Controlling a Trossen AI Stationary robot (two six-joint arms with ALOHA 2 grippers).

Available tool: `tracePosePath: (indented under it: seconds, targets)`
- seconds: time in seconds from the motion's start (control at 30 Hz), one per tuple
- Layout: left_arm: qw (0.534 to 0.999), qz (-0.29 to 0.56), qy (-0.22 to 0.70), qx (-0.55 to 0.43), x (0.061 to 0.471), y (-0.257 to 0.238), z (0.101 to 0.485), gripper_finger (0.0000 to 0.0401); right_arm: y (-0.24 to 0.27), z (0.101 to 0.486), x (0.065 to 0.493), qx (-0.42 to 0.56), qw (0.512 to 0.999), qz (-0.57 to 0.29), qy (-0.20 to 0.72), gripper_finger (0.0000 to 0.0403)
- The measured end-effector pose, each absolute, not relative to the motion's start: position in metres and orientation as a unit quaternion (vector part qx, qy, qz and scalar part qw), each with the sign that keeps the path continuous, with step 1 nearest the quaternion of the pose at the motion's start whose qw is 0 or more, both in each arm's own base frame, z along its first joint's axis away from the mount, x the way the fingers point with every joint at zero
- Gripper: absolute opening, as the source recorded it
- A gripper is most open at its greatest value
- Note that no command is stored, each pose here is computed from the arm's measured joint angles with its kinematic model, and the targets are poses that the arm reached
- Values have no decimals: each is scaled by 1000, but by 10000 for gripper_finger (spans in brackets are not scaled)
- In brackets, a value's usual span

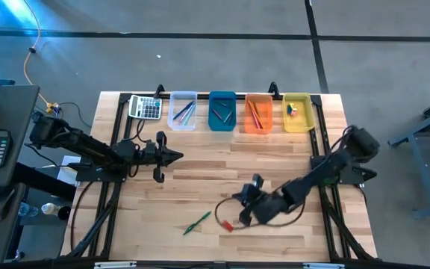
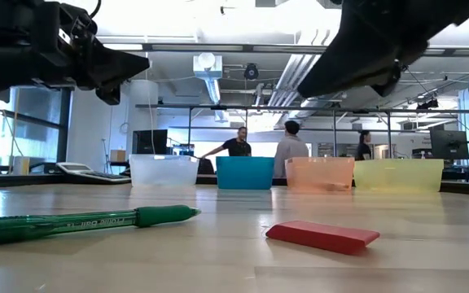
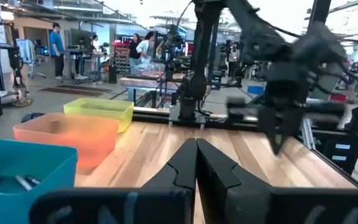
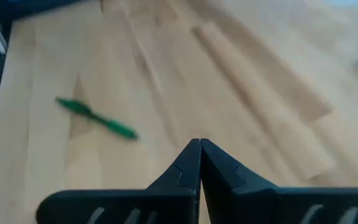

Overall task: Sort crayons/erasers/pens/pencils in bins
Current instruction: Put the red eraser into the yellow bin

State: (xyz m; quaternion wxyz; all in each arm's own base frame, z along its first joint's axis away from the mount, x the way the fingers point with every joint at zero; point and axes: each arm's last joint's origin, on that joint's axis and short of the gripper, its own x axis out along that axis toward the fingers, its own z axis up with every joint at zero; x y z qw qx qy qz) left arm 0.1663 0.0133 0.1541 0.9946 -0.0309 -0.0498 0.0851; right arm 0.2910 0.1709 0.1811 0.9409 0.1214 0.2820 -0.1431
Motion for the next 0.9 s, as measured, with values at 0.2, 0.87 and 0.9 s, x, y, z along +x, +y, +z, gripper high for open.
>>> tracePosePath:
  seconds: [0.2,0.87,0.9]
  targets:
    - [995,87,-50,-30,166,13,154,0,214,168,309,162,902,-147,373,1]
    - [995,85,-36,-28,167,13,152,0,273,127,354,143,836,-234,474,232]
    - [995,84,-36,-31,167,13,151,0,272,125,355,143,835,-240,473,230]
